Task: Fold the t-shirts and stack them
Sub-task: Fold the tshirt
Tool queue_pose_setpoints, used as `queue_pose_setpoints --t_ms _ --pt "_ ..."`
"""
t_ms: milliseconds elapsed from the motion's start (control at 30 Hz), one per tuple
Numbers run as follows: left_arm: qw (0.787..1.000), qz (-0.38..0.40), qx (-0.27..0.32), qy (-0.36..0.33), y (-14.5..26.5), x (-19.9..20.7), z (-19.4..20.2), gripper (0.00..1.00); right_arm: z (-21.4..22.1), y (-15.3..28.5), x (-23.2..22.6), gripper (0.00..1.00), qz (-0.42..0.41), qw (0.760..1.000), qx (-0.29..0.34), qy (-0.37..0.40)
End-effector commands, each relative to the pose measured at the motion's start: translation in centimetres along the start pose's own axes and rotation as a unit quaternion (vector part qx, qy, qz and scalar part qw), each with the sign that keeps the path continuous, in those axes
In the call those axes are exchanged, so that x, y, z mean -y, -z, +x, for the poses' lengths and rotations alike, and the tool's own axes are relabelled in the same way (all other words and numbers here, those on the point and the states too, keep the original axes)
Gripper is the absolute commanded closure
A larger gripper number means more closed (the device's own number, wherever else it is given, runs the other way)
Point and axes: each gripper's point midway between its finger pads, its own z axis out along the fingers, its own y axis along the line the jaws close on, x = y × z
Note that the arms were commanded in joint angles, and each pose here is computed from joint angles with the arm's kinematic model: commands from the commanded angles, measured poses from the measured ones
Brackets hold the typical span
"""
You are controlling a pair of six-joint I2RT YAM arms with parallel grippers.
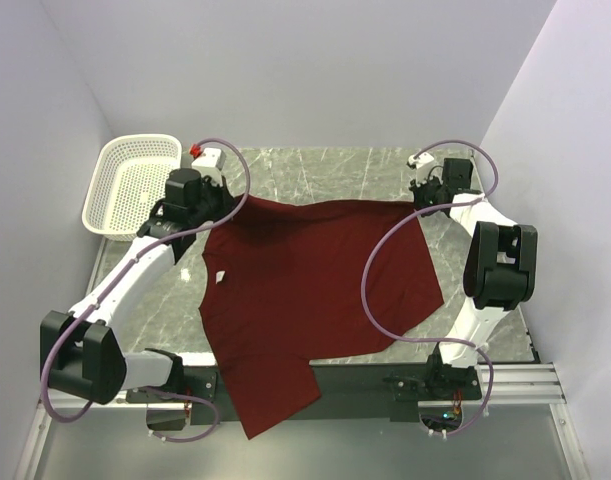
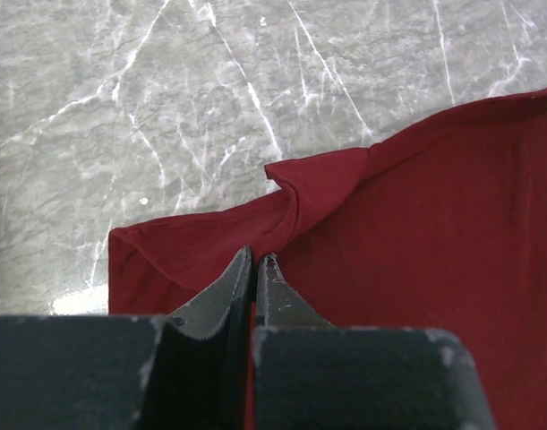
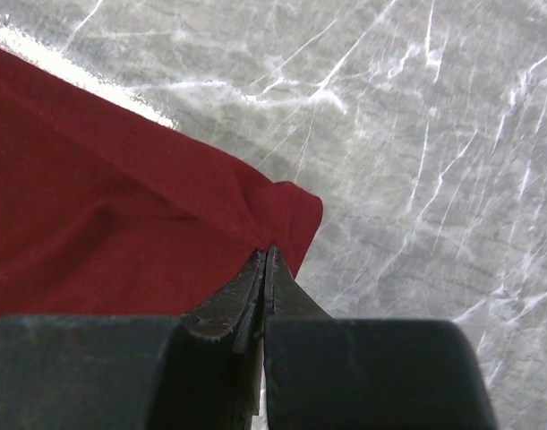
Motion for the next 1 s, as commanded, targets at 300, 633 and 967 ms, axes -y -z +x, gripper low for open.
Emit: queue_pose_setpoints --t_ms 300,633,967 --pt "1.0 0.01 0.022 0.012 1.9 1.6 -0.4 1.0 -2.1 1.5 1.1 1.0 0.017 0.999 0.036 0.008" --pt "1.0 0.001 0.017 0.019 2.7 1.4 0.6 1.0 -1.6 1.8 1.3 1.0 0.021 0.999 0.036 0.005" --pt "1.0 0.007 0.013 0.024 3.2 1.7 1.2 1.0 -1.0 1.9 1.5 1.0 0.02 0.999 0.032 -0.002"
